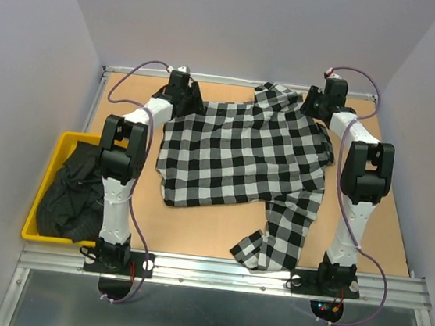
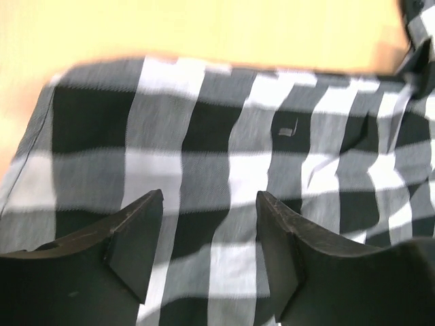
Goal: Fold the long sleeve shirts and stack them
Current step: Flatten the shirt out, then fold the shirt
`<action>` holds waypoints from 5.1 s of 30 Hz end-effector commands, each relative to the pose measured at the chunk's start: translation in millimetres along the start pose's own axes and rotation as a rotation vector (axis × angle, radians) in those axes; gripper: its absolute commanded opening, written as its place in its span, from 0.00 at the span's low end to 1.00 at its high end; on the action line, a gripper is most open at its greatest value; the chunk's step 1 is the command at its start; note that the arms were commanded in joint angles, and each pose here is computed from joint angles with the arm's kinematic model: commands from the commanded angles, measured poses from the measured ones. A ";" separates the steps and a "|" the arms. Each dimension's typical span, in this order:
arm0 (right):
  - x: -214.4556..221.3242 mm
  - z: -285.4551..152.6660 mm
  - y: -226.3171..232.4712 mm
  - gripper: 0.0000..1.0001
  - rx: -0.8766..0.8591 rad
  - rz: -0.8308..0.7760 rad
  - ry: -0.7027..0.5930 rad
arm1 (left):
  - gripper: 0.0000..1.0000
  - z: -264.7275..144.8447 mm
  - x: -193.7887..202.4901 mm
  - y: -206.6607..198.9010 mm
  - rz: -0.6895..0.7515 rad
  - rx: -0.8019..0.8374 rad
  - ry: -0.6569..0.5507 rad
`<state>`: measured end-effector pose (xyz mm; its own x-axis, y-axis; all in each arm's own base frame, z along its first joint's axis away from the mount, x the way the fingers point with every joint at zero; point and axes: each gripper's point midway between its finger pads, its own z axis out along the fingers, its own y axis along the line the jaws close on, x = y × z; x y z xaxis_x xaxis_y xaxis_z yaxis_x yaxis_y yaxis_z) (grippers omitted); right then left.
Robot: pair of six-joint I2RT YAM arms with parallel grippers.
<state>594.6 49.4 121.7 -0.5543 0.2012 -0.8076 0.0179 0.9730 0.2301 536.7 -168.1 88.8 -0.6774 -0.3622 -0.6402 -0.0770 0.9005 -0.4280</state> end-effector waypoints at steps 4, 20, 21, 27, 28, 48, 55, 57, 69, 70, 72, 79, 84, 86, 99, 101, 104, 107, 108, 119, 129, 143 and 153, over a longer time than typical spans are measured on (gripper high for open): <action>32.1 29.3 -2.6 0.45 -0.072 0.132 0.075 | 0.64 29.4 -35.6 -14.3 0.018 0.030 -0.089; 93.9 27.1 -128.7 0.46 0.194 0.404 0.162 | 0.64 58.3 -12.0 56.3 -0.095 -0.137 -0.039; 93.7 22.7 -132.1 0.46 0.200 0.407 0.161 | 0.64 54.2 -12.7 56.8 -0.090 -0.137 -0.041; 59.8 10.6 -122.2 0.50 0.122 0.338 0.112 | 0.83 31.0 -35.7 45.0 -0.051 -0.105 -0.099; 46.8 5.4 -117.0 0.51 0.100 0.327 0.090 | 0.86 26.4 -46.1 38.0 -0.030 -0.080 -0.128; 73.1 -98.0 -11.0 0.70 -0.073 0.442 0.150 | 0.96 -81.9 64.9 -15.2 0.063 0.021 0.116; 136.9 -123.4 -9.8 0.70 -0.032 0.476 0.263 | 0.95 -99.4 146.5 13.2 0.062 -0.074 0.280; 160.4 -130.5 -15.6 0.70 0.004 0.487 0.303 | 0.94 -102.6 160.2 25.7 0.058 -0.110 0.310; 197.1 -137.5 -52.9 0.71 0.203 0.444 0.337 | 0.93 -95.6 163.6 82.4 0.067 -0.311 0.327; 188.2 -136.7 -51.2 0.71 0.195 0.439 0.321 | 0.93 -94.9 159.5 81.2 0.065 -0.307 0.322; 172.6 -142.1 -45.1 0.71 0.165 0.430 0.290 | 0.93 -97.8 144.3 70.4 0.066 -0.280 0.293; 150.7 -179.5 -38.5 0.82 0.170 0.420 0.260 | 0.95 -141.6 130.5 52.3 0.021 -0.224 0.262; 161.9 -208.9 -65.5 0.93 0.341 0.369 0.289 | 0.95 -177.0 157.4 71.9 0.020 -0.283 0.342; 171.4 -221.7 -71.0 1.00 0.387 0.375 0.317 | 0.95 -189.9 172.9 82.2 0.023 -0.307 0.383; 216.6 -245.4 -76.2 1.00 0.449 0.444 0.407 | 0.83 -205.0 226.0 102.1 -0.081 -0.321 0.463; 220.8 -243.2 -74.5 1.00 0.441 0.457 0.417 | 0.81 -203.4 232.3 103.7 -0.096 -0.319 0.472; 224.9 -241.0 -74.4 1.00 0.437 0.467 0.413 | 0.80 -199.1 236.1 103.8 -0.109 -0.314 0.476; 226.7 -239.2 -72.8 0.99 0.426 0.478 0.408 | 0.77 -195.8 232.3 98.1 -0.140 -0.296 0.455; 227.2 -239.0 -71.8 0.99 0.421 0.481 0.409 | 0.76 -194.0 230.9 96.6 -0.148 -0.288 0.444; 231.7 -238.7 -81.6 0.95 0.471 0.484 0.387 | 0.51 -191.0 250.9 100.4 -0.174 -0.279 0.485; 246.7 -232.0 -80.1 0.91 0.455 0.501 0.420 | 0.03 -194.7 256.6 100.8 -0.163 -0.268 0.500; 274.8 -225.7 -77.2 0.55 0.419 0.492 0.493 | 0.00 -205.2 239.5 102.6 -0.108 -0.296 0.469; 247.8 -232.0 -74.1 0.06 0.399 0.475 0.419 | 0.00 -210.0 222.2 102.7 -0.071 -0.326 0.434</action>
<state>261.9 3.3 19.6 -0.6931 0.6299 -0.3505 0.5972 0.7741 0.2101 220.0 -112.8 20.8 -0.8998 -0.3775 -0.2186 -0.3286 0.9161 -0.2297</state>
